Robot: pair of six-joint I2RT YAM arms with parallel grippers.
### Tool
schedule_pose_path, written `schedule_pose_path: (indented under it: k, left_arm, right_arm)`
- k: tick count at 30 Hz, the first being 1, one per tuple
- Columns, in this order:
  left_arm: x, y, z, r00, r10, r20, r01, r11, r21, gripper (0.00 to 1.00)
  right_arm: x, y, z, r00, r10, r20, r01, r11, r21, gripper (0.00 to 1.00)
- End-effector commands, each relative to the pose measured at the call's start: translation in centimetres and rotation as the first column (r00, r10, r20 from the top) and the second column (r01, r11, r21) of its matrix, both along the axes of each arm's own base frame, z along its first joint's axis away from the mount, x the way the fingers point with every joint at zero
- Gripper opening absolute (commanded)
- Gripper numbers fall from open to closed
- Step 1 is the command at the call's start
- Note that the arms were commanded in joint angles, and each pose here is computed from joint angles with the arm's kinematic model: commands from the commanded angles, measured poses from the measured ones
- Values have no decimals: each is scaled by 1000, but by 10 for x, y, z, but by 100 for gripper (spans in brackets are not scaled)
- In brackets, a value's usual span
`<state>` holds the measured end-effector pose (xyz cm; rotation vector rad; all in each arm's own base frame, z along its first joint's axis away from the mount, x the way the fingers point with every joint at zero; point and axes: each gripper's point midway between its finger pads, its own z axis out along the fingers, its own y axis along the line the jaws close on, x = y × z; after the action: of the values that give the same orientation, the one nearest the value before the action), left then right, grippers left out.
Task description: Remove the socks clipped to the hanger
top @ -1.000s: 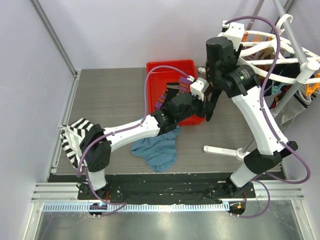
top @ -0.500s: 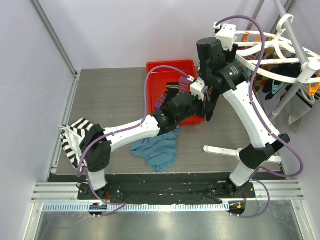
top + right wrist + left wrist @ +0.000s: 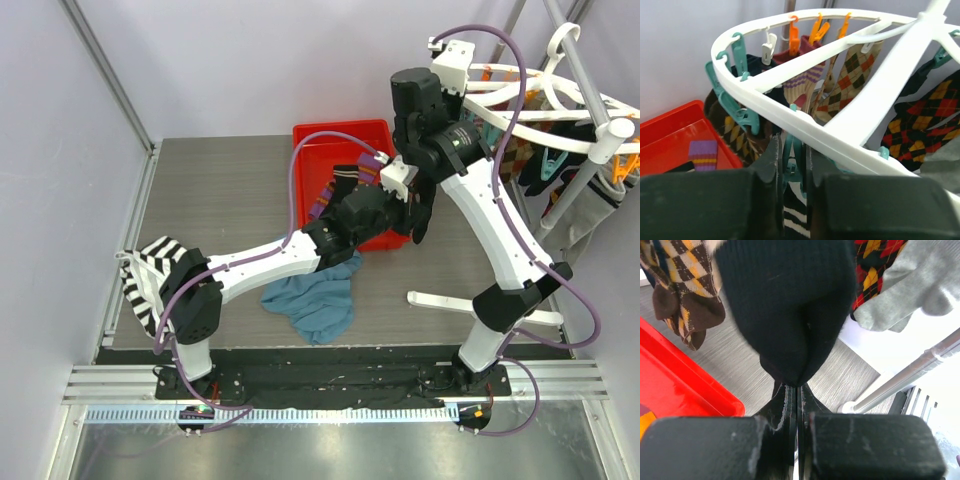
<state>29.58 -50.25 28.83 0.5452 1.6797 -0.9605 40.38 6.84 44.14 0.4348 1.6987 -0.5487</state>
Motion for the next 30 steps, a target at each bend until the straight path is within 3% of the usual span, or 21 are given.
schedule_pose_path:
  k: [1,11,17,26,27,30]
  left_arm:
    - [2,-2,29,999,18,46,-16,998,-60,0]
    - [25,26,7,993,120,-21,-121,992,-39,0]
    - [78,71,-10,969,198,-146,-204,979,-29,0]
    - [150,127,-67,907,343,-243,-326,939,108,0]
    - [151,127,-73,907,333,-258,-313,943,115,1]
    - [153,122,-89,915,298,-272,-270,953,136,22]
  right_arm:
    - [-5,-6,23,996,-30,81,27,999,42,1]
    - [-9,-1,27,995,45,89,-52,996,73,1]
    - [-14,4,29,985,137,108,-147,985,90,4]
    - [-23,8,27,963,238,122,-252,962,107,5]
    - [-25,7,26,962,244,122,-257,960,110,5]
    - [-28,3,25,959,254,125,-268,956,116,6]
